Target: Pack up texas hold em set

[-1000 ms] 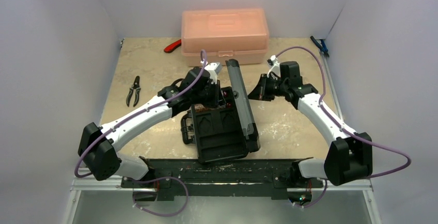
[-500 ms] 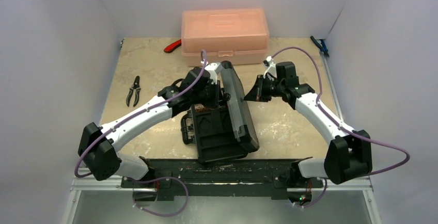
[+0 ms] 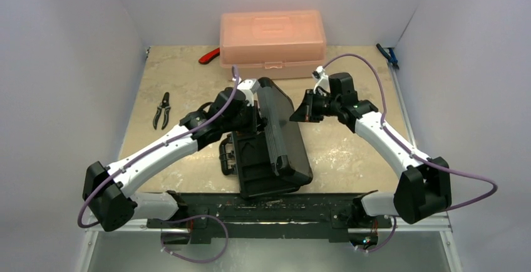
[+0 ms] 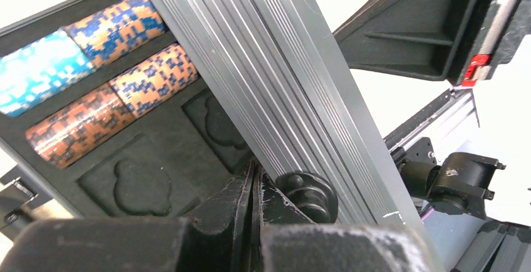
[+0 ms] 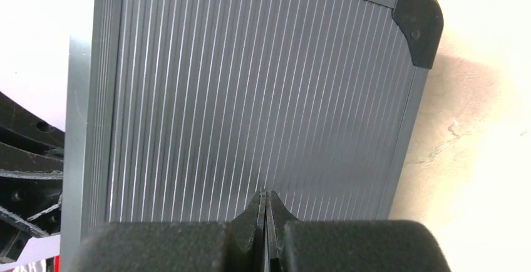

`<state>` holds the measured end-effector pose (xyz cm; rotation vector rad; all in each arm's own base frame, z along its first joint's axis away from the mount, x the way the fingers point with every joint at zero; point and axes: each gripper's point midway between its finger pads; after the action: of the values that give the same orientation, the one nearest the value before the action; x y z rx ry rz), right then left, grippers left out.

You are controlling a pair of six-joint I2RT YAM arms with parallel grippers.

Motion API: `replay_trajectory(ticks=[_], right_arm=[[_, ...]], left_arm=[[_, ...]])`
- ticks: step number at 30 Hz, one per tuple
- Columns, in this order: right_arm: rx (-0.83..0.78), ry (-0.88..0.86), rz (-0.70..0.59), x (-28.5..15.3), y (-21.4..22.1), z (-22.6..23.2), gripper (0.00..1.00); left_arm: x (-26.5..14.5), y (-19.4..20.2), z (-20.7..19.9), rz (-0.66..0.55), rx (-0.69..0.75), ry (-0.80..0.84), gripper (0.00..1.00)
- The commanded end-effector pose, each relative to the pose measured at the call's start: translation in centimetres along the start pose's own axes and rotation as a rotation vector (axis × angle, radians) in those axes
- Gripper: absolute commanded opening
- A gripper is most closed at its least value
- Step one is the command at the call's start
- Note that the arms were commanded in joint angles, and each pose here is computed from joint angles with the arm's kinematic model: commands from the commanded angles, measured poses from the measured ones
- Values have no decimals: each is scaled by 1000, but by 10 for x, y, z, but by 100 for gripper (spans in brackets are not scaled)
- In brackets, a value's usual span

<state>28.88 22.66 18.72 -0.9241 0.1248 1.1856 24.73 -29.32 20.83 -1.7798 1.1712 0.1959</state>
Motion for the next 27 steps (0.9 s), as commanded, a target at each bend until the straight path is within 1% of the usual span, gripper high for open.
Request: replay_trajectory(ticks=[1, 7, 17, 23, 27], right_arm=[[-45, -58, -21, 2, -14, 23, 1], [-58, -78, 13, 15, -2, 35, 1], [-81, -84, 94, 45, 35, 56, 1], [-93, -89, 134, 61, 49, 66, 0], [-98, -85, 161, 69, 58, 69, 0]], left_arm=[[-7, 5, 13, -38, -19, -41, 0], [-3, 28, 34, -1, -40, -91, 0], [-17, 55, 80, -24, -41, -233, 0], [-22, 67, 97, -15, -39, -285, 0], [-32, 72, 109, -29, -51, -333, 0]])
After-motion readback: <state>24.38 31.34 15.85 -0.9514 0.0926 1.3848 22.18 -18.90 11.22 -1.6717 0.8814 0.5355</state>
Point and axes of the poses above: each gripper's point midway between its finger pads, its own x axis out along the fingers, its own z axis along the line the jaws close on, y = z × x, and after that the axes turned 3 degrees about -x, right-handed
